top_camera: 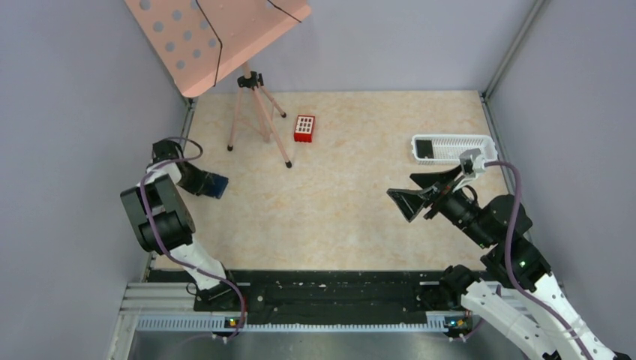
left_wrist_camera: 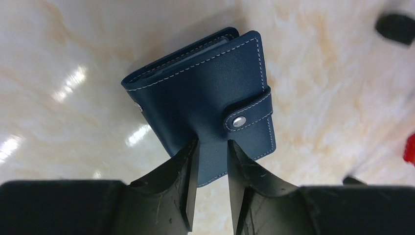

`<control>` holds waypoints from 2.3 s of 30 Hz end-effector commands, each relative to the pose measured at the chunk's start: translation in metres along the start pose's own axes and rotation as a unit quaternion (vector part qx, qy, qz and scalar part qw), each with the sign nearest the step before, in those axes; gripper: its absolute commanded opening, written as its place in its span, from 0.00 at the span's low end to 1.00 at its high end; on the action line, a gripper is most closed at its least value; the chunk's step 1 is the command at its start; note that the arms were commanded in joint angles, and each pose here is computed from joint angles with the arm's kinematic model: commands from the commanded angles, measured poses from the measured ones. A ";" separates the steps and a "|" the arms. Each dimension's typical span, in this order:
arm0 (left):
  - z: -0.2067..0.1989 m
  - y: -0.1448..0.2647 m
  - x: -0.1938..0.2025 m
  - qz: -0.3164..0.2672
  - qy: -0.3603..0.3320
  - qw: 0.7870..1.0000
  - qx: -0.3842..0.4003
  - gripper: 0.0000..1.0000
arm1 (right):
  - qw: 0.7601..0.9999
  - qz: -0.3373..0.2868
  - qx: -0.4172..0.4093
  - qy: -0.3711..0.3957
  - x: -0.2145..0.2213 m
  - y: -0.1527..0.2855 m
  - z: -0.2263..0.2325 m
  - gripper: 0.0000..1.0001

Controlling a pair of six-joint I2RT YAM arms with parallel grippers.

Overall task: Take the credit cards out of the card holder
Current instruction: Move the card holder to the center of the board, then open the card holder at the center of the board.

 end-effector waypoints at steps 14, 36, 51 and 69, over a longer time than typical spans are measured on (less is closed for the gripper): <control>-0.045 0.021 0.172 0.129 -0.100 0.985 0.049 0.33 | 0.999 -0.050 0.007 -0.017 -0.015 0.017 0.007 0.94; -0.135 0.128 0.278 0.044 -0.330 0.926 0.180 0.40 | 0.976 0.110 0.138 -0.131 0.053 -0.031 -0.037 0.71; -0.057 0.172 0.250 -0.090 -0.318 0.929 0.168 0.92 | 0.946 0.220 0.231 -0.047 0.141 -0.112 -0.038 0.52; -0.011 0.225 0.216 -0.285 -0.237 0.893 0.256 0.90 | 0.915 0.329 0.233 -0.002 0.235 -0.195 0.002 0.53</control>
Point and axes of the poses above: each gripper's point midway between its finger pads, its own y axis back along the fingers, its own z axis along the line the jaws close on, x = y × z, the point moved 10 cm from there along y, back along the fingers, and after that the axes turned 11 degrees about -y, right-handed, at the moved point
